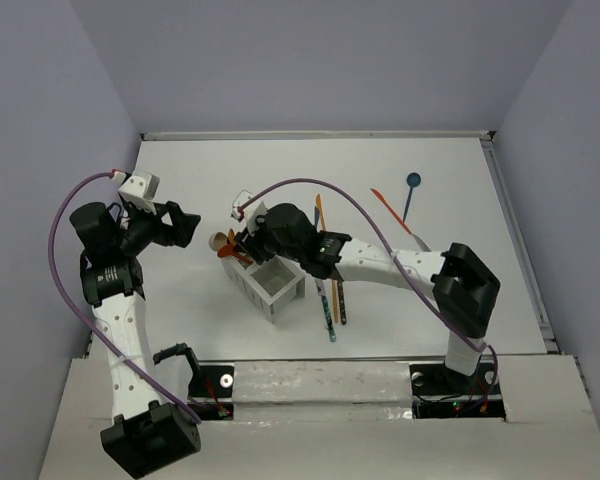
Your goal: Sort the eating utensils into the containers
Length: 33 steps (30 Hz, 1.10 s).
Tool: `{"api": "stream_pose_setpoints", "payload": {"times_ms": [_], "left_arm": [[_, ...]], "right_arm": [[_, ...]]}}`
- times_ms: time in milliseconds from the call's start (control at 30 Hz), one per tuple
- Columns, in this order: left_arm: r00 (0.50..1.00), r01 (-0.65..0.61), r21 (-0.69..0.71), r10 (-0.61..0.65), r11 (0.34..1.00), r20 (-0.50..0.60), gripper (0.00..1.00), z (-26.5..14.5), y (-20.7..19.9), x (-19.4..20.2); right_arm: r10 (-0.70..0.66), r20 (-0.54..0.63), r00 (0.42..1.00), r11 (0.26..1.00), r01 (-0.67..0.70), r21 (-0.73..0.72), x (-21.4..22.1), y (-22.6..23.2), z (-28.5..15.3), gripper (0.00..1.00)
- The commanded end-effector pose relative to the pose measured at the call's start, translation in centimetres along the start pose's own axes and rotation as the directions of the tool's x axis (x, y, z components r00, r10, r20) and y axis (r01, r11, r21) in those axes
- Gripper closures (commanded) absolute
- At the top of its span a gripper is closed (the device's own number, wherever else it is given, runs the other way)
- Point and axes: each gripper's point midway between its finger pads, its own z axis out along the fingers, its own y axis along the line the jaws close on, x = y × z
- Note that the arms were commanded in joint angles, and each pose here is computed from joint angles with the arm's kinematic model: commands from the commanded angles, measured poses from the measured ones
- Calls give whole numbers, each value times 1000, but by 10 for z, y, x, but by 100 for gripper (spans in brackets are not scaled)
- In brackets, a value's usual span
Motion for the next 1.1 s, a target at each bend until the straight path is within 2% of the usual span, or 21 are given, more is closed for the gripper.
{"api": "stream_pose_setpoints", "payload": {"times_ms": [0, 67, 100, 200, 233, 267, 333, 367, 500, 567, 667, 833, 1067], "left_arm": [[997, -58, 15, 57, 998, 50, 11, -1, -5, -10], [997, -61, 12, 60, 998, 53, 10, -2, -5, -11], [997, -63, 11, 63, 998, 55, 10, -2, -6, -11], [996, -70, 3, 70, 998, 62, 9, -3, -4, -10], [995, -74, -1, 74, 997, 64, 9, -3, -4, -11], [994, -83, -7, 83, 997, 71, 8, -4, -4, -12], [993, -87, -19, 88, 996, 73, 7, -4, -2, -12], [993, -90, -18, 91, 996, 75, 7, -5, -3, -12], [992, -94, -12, 95, 995, 80, 7, -5, -5, -11], [992, -95, -10, 96, 995, 82, 7, -5, -6, -10], [992, -99, -7, 99, 995, 81, 7, -5, -6, -10], [991, -104, -4, 104, 995, 81, 7, -5, -7, -9], [991, -107, -2, 107, 994, 84, 7, -6, -8, -10]], "right_arm": [[10, 140, 990, 997, -20, 71, -81, -21, -43, 41], [50, 158, 986, 984, -75, 160, -99, -47, -72, 36], [103, 152, 983, 958, -139, 250, -102, -83, -95, 36], [233, 119, 965, 901, -261, 345, -85, -148, -129, 36], [314, 145, 938, 832, -345, 435, -71, -205, -149, 36], [356, 137, 924, 798, -377, 470, -56, -230, -158, 35], [444, 125, 887, 683, -426, 593, -16, -283, -178, 34], [506, 113, 855, 586, -437, 682, 23, -327, -192, 34], [669, 143, 729, 419, -529, 738, 92, -385, -202, 34], [705, 129, 698, 362, -510, 781, 128, -404, -201, 34], [721, 131, 680, 320, -495, 808, 149, -421, -197, 34], [774, 71, 630, 321, -486, 813, 195, -427, -169, 34], [812, 36, 583, 281, -445, 850, 245, -434, -158, 36]]}}
